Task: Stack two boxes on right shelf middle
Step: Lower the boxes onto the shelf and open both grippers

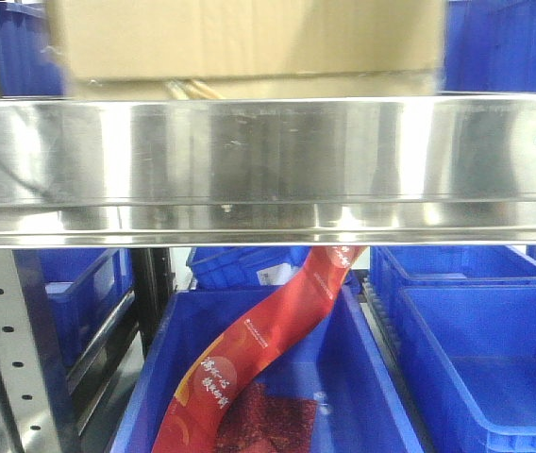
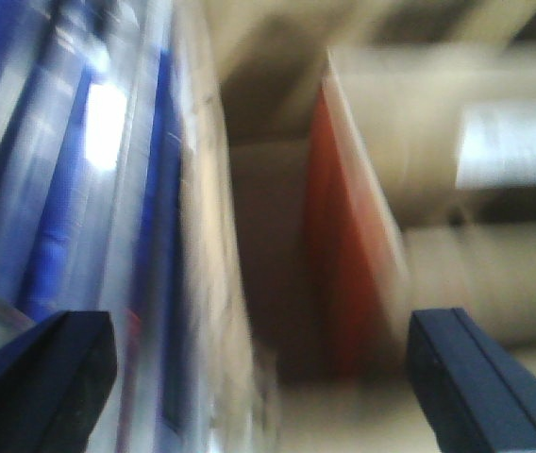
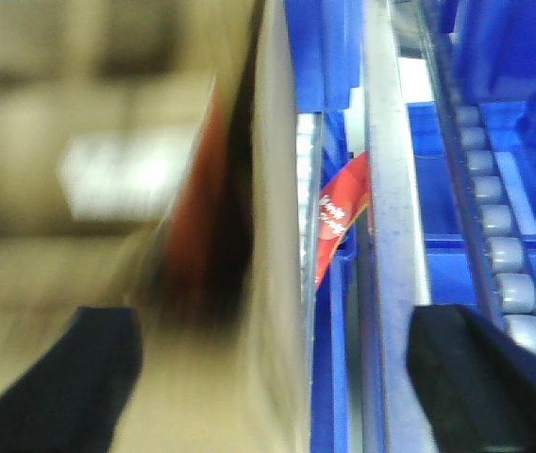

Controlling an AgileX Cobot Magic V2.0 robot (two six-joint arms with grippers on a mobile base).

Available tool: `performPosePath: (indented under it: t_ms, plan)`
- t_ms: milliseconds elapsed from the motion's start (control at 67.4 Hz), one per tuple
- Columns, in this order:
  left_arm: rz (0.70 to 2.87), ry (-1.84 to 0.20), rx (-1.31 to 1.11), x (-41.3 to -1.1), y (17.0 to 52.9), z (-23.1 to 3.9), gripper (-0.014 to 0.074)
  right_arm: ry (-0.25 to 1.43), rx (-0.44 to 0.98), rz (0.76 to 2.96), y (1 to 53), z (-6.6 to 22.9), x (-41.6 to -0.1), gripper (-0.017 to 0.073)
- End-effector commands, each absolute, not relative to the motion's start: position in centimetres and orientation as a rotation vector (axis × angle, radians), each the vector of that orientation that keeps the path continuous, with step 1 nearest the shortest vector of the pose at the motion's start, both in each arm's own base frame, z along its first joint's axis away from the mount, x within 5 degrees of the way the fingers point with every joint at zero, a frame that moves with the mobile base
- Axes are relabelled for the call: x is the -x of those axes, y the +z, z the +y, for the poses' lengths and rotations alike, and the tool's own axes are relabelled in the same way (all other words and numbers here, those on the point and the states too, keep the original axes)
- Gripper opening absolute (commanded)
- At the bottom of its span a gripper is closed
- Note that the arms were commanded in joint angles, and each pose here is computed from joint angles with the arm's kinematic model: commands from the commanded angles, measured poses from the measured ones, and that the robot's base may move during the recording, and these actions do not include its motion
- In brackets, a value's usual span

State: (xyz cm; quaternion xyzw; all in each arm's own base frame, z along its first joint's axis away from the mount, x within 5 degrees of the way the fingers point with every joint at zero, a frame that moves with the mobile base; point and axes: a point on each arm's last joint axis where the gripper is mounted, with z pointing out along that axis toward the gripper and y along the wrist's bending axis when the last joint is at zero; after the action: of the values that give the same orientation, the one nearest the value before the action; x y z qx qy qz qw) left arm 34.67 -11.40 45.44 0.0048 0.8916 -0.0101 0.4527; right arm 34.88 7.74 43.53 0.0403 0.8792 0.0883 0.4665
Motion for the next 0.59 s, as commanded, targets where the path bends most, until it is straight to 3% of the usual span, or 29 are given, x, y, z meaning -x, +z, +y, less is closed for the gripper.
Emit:
performPosePath:
  t_ms: [0,74,223,282,430,579]
  plan:
    - [2.144,-0.038,-0.024,-34.4,46.7,-11.5,0.0510,0.216,-0.100,2.127,44.4,7.5,-34.4,0.0353]
    - [2.116,-0.050,-0.017,-34.1,47.7,-11.4,0.0428,0.218,-0.101,2.120,44.9,7.3,-33.9,0.0200]
    - [2.085,-0.057,-0.012,-33.9,48.5,-11.3,0.0066,0.218,-0.098,2.098,45.3,7.3,-33.7,-0.0156]
    - [2.084,-0.052,-0.012,-33.9,48.5,-11.2,-0.0110,0.220,-0.098,2.092,45.4,7.3,-33.7,-0.0168]
    - [2.169,-0.105,-0.015,-33.4,47.8,-11.6,-0.0094,0.190,-0.042,2.101,45.5,7.1,-32.9,-0.0168]
    - [2.089,-0.205,-0.090,-32.0,46.9,-12.0,-0.0092,0.178,0.022,2.037,44.8,6.9,-31.5,-0.0168]
